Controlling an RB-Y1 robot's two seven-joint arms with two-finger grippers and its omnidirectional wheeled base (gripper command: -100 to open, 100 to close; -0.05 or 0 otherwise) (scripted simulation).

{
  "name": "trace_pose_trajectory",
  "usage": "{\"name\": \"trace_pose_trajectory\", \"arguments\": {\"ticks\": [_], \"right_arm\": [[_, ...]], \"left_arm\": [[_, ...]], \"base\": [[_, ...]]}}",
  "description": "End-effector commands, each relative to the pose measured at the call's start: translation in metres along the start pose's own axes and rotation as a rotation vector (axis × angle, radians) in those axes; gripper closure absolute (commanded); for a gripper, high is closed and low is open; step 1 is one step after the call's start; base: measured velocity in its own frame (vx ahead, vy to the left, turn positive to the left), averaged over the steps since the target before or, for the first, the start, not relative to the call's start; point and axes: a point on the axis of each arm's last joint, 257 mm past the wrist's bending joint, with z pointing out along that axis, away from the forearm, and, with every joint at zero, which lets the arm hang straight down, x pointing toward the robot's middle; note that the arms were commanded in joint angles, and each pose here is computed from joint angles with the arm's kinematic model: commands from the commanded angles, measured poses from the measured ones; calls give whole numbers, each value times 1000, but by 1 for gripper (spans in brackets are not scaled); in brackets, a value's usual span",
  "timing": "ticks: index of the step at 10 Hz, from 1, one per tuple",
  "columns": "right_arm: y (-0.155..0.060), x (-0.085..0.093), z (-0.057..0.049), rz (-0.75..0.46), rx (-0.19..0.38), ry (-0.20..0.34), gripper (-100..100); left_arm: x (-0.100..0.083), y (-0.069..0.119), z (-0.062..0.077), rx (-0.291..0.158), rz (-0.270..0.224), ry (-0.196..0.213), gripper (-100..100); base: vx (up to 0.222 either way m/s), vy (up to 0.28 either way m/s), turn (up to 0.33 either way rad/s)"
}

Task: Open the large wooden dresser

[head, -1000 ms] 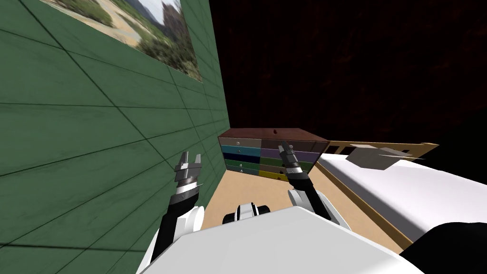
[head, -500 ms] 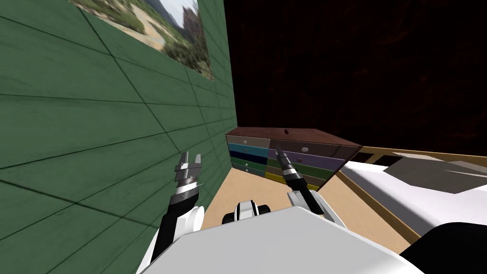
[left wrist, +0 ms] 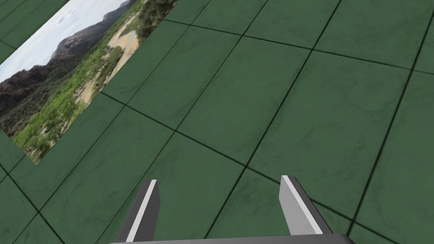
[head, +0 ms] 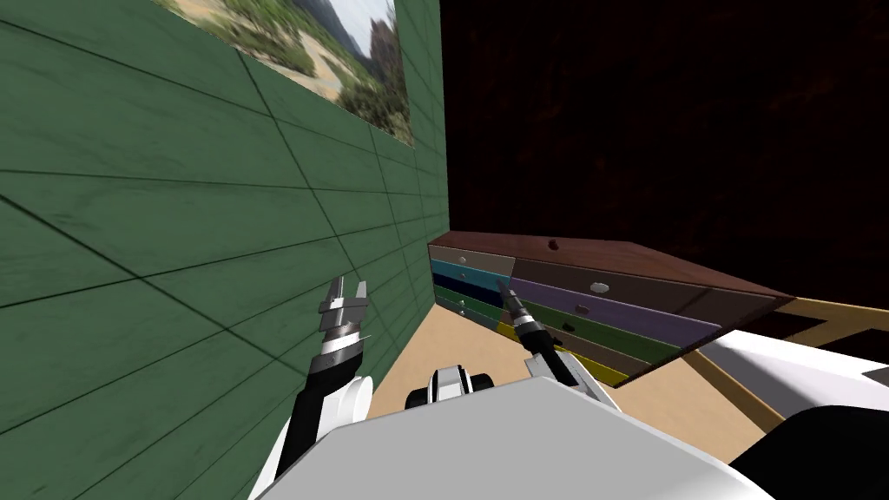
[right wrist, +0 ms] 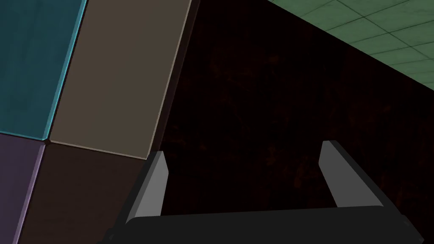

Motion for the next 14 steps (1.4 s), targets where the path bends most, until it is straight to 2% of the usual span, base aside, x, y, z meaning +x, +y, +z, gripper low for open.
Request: {"name": "trace_pose_trajectory", "arguments": {"ticks": [1,2,3,4,5,6,8,10,11,12,13,14], "right_arm": [[-47,17,-9,-48,128,53,-100],[-52,17,-9,-49,147,54,-100],[-82,29,-18,-85,219,91,-100],[-88,29,-20,-86,243,92,-100],[-115,38,-30,-126,313,125,-100],[-125,40,-34,-126,343,131,-100],[-161,49,-52,-170,443,171,-100],[-198,57,-74,-217,550,211,-100],[-198,57,-75,-218,553,211,-100],[-227,63,-95,-265,630,250,-100],[-234,62,-101,-268,661,251,-100],[-234,62,-101,-268,661,251,-100]], "left_arm": [[0,0,0,0,0,0,0],[0,0,0,0,0,0,0],[0,0,0,0,0,0,0],[0,0,0,0,0,0,0],[0,0,0,0,0,0,0],[0,0,0,0,0,0,0],[0,0,0,0,0,0,0],[0,0,0,0,0,0,0],[0,0,0,0,0,0,0],[0,0,0,0,0,0,0],[0,0,0,0,0,0,0],[0,0,0,0,0,0,0]], "base": [[50,9,329],[41,4,193],[49,14,338],[47,5,307],[56,-1,418],[47,-8,257],[52,-10,320],[53,-4,334],[23,-8,19],[40,-4,328],[44,-14,359],[21,-17,56]]}}
